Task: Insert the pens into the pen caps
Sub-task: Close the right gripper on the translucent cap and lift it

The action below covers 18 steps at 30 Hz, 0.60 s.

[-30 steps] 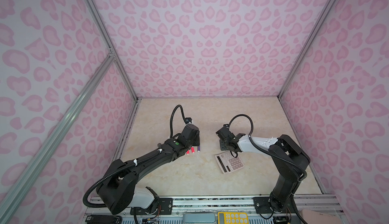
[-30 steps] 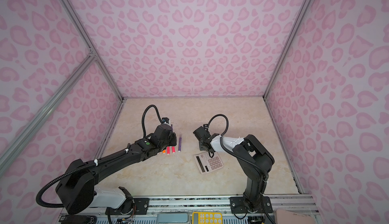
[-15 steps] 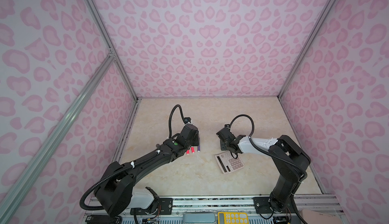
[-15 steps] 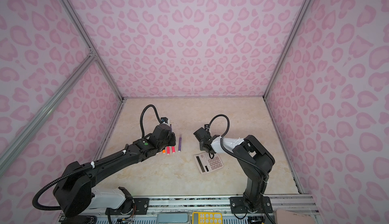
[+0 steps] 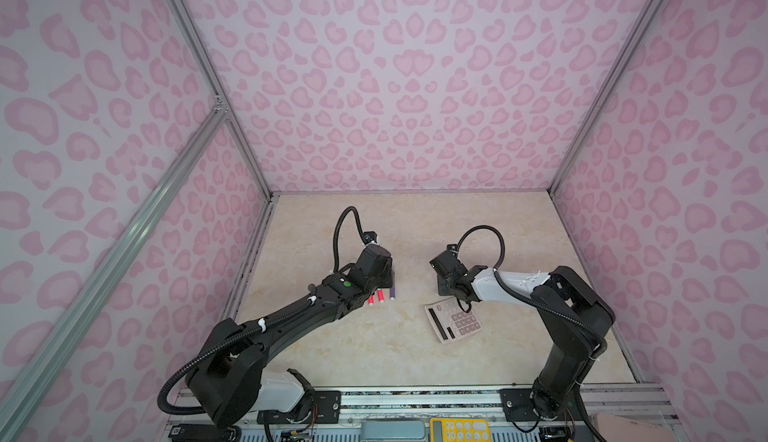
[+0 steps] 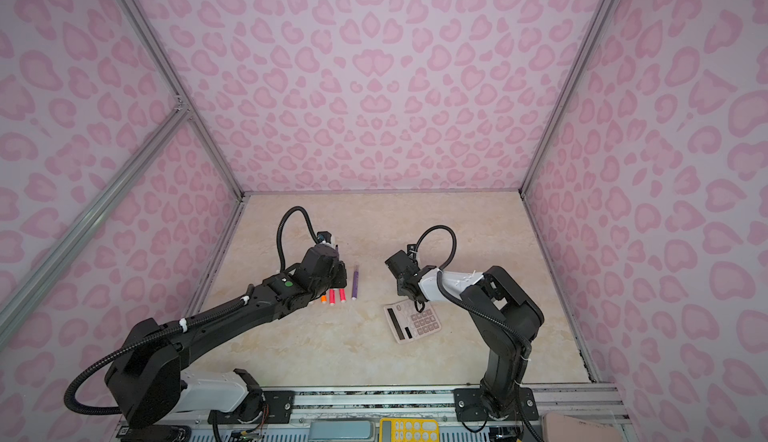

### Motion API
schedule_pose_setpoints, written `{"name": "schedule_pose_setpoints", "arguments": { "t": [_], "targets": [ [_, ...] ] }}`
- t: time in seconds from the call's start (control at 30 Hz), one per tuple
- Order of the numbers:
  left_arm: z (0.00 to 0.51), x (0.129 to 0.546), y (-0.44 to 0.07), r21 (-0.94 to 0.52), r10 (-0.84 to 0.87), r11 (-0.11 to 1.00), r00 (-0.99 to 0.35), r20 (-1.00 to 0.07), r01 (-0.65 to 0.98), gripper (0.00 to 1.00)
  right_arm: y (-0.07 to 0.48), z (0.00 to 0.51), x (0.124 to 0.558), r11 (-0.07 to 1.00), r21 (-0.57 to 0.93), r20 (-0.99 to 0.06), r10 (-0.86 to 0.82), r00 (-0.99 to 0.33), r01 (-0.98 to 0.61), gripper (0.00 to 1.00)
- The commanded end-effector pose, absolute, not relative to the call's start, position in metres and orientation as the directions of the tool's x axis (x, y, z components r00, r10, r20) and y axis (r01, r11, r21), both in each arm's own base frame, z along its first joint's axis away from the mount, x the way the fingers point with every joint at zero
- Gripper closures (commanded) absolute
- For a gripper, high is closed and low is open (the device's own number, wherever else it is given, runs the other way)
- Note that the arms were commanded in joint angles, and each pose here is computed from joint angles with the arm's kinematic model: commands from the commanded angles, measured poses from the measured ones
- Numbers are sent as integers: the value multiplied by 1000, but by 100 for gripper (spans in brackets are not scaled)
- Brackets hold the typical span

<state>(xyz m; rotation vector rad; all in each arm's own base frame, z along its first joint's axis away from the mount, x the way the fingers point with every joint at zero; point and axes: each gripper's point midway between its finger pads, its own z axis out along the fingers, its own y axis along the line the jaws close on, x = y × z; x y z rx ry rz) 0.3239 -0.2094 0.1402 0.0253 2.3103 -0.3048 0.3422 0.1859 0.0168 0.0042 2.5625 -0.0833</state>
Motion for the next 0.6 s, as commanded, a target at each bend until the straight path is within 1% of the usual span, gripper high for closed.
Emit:
{"name": "schedule_pose_setpoints", "arguments": {
  "t": [0.0,0.17,0.27,0.33,0.43,0.57],
  "targets": [
    [144,327,-210,-208,-77,972,-679,-730,112,97,175,-1,327,995,-97,-471,-36,-881,11,75],
    [144,327,-215,-223,-75,966,-683,-726,131,97,176,-6,329,996,-93,-461,-34,-887,10,80],
    [144,327,-216,-229,-76,964,-684,-726,136,97,177,-5,328,997,-82,-462,-28,-886,11,80],
    [144,327,-216,-226,-75,965,-682,-727,135,97,177,-4,327,996,-84,-465,-28,-885,12,79],
    [145,326,-215,-226,-76,965,-681,-728,134,97,175,1,325,994,-105,-477,-34,-879,19,69],
    [147,326,-215,-226,-77,965,-677,-732,135,97,174,7,323,992,-122,-484,-44,-874,17,67]
  ]
}}
